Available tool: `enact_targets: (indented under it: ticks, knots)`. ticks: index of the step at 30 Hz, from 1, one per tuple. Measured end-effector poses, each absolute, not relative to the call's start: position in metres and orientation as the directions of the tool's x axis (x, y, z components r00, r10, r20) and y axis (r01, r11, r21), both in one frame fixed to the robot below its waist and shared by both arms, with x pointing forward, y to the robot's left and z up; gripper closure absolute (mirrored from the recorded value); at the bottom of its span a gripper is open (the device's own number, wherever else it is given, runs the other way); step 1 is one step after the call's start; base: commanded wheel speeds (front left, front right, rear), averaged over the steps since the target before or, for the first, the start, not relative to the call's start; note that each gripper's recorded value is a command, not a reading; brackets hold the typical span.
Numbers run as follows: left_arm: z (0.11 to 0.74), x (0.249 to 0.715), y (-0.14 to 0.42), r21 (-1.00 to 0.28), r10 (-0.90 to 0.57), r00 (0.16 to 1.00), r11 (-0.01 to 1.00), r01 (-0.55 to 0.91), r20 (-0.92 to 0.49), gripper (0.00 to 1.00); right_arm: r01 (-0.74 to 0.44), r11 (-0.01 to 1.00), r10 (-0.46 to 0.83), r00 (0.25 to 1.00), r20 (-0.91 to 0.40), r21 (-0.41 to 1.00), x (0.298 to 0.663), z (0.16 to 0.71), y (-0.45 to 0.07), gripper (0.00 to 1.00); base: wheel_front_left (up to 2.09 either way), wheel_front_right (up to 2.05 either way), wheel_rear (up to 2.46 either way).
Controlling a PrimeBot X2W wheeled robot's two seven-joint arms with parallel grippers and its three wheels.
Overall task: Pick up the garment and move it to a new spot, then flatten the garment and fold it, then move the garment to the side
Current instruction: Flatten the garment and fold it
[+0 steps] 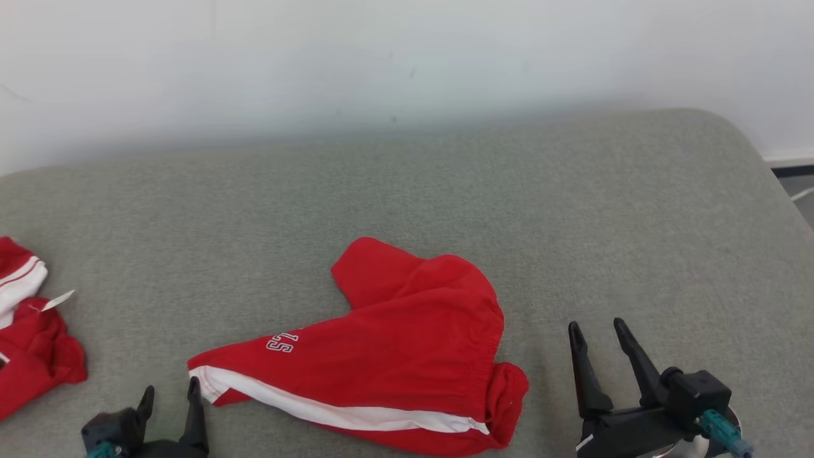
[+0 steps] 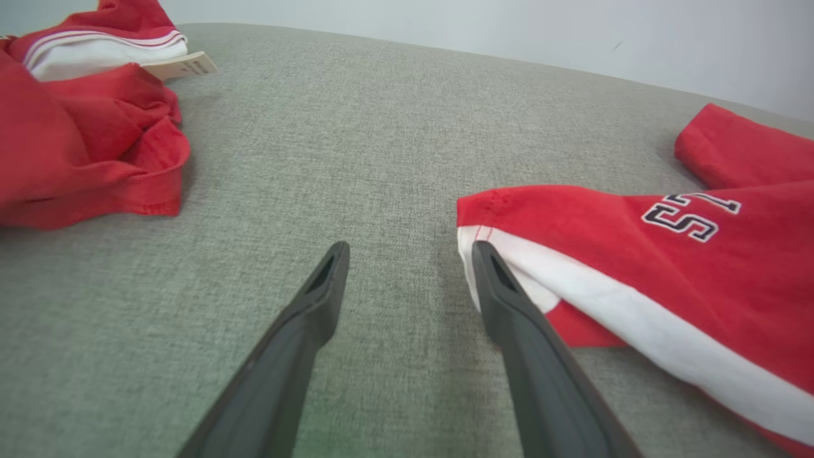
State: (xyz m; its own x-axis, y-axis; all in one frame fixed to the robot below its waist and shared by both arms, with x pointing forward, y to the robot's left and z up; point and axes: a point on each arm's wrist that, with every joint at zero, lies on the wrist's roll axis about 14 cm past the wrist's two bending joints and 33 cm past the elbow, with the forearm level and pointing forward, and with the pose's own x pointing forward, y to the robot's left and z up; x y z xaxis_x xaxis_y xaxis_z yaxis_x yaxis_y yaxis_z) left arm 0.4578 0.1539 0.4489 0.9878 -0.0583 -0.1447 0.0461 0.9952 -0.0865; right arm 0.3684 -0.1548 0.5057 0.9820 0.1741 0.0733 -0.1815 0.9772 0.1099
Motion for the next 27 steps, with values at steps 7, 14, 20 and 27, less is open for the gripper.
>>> enact_targets:
  ticks: [7,14,20,27]
  knots:
    - [0.477,0.427,0.172,-0.071,-0.008,0.999,0.997,0.005,-0.036,0.00,-0.258,0.959,0.250,0.965,0.082,0.117,0.366,0.508,-0.129,0.00,0.00,0.00,0.00]
    - [0.500,0.399,0.184,-0.068,0.030,0.998,0.997,-0.026,0.049,0.00,-0.355,0.926,0.348,0.934,0.077,0.126,0.360,0.505,-0.095,0.00,0.00,0.00,0.00]
    - [0.489,0.375,0.198,-0.073,0.070,0.997,0.995,-0.068,0.020,0.00,-0.464,0.873,0.461,0.886,0.055,0.151,0.355,0.498,-0.058,0.00,0.00,0.00,0.00]
    - [0.488,0.363,0.212,-0.102,0.121,0.993,0.988,-0.118,0.018,0.00,-0.483,0.862,0.495,0.868,-0.049,0.151,0.365,0.468,-0.049,0.00,0.00,0.00,0.00]
